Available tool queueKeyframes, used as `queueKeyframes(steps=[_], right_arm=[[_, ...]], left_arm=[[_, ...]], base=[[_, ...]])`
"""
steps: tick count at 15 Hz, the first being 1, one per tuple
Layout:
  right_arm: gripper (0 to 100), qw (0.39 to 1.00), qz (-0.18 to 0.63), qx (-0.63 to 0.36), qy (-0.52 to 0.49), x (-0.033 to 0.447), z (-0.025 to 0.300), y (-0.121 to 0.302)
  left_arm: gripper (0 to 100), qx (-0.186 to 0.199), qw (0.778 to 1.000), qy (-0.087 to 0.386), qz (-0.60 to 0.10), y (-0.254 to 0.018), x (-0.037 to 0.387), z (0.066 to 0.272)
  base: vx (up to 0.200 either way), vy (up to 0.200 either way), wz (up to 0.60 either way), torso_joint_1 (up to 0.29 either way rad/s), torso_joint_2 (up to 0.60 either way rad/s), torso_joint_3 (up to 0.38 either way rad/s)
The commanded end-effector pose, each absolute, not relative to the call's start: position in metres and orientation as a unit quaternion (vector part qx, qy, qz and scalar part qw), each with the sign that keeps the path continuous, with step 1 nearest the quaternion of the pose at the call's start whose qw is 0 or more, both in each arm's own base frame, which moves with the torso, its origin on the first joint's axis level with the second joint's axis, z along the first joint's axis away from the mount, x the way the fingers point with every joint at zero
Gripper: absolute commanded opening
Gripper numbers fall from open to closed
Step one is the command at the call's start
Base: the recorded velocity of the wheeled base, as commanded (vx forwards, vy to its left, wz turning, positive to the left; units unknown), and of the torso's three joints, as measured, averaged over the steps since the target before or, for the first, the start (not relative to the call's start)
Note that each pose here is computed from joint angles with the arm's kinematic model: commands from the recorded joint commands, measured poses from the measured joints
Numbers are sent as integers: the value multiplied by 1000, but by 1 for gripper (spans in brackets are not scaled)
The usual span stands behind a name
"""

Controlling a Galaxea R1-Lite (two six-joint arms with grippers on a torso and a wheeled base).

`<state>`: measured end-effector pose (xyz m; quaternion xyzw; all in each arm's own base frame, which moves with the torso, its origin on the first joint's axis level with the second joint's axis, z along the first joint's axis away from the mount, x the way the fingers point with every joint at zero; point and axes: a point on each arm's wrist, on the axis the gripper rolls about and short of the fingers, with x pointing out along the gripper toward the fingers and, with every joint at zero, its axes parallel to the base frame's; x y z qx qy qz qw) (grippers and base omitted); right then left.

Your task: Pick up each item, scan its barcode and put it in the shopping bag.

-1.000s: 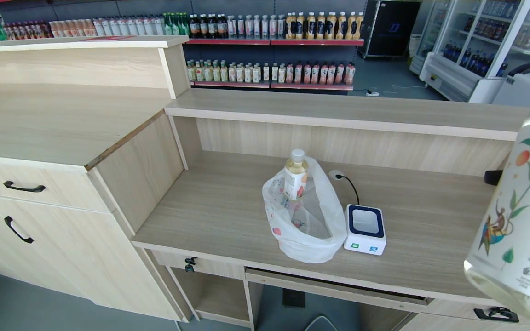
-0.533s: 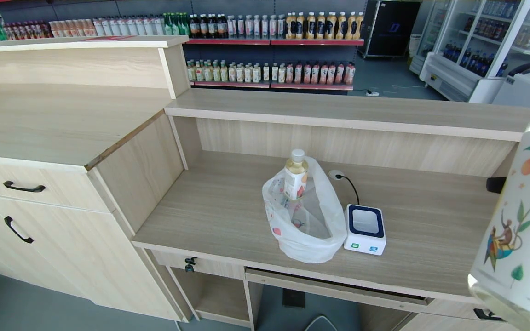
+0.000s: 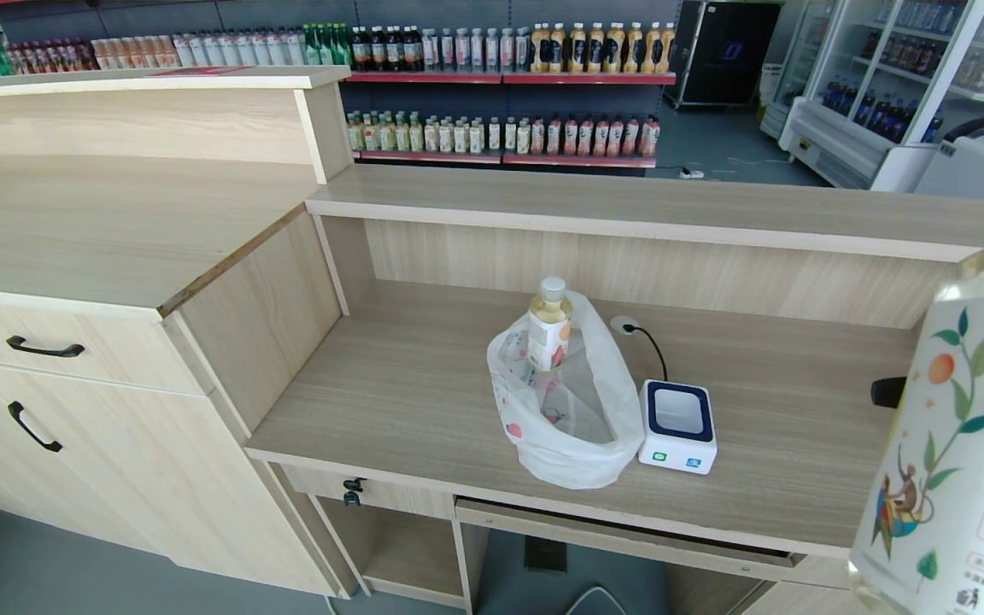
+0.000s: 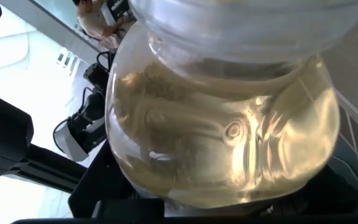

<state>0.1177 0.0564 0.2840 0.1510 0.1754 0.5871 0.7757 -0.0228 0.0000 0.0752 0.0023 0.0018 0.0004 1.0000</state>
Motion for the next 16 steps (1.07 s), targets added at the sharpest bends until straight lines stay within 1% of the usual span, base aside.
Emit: queueKeyframes(steps=[1, 14, 16], right_arm=[[0, 775, 586, 153, 181, 120, 282, 57], [0, 784, 575, 152, 178, 122, 282, 57], [0, 802, 554, 146, 171, 127, 281, 57]], left_arm=[[100, 2, 1000, 2, 1, 0, -23, 75], [100, 2, 1000, 2, 1, 0, -23, 75], [100, 2, 1000, 2, 1, 0, -23, 75]], base=[[0, 0, 0, 0, 0, 0], [0, 0, 0, 0, 0, 0], [0, 0, 0, 0, 0, 0]])
